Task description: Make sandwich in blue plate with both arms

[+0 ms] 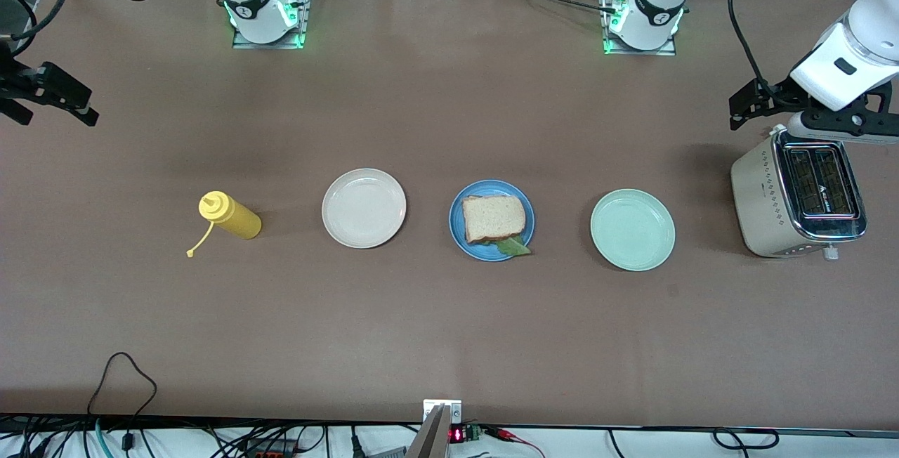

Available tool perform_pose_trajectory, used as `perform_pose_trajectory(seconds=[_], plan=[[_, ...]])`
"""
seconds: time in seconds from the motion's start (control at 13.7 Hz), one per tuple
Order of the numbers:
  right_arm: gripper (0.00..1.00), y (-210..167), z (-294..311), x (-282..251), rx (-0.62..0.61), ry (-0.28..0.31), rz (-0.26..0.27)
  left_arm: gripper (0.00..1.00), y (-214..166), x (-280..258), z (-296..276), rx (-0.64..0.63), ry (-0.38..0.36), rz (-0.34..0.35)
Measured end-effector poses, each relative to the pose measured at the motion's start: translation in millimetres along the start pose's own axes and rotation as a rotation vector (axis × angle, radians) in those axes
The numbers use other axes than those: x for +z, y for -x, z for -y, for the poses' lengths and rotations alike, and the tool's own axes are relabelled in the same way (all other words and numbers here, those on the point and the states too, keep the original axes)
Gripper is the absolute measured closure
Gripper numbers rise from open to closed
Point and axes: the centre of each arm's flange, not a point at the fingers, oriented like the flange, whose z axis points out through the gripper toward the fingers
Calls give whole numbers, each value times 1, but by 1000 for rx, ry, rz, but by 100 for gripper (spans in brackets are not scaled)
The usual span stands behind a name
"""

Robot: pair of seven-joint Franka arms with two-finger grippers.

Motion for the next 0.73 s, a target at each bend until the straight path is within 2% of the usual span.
perform_pose_trajectory(seconds=[0.73], plan=[[0,1,-31,-5,58,-11,-10,0,0,0,-8,11,-1,3]])
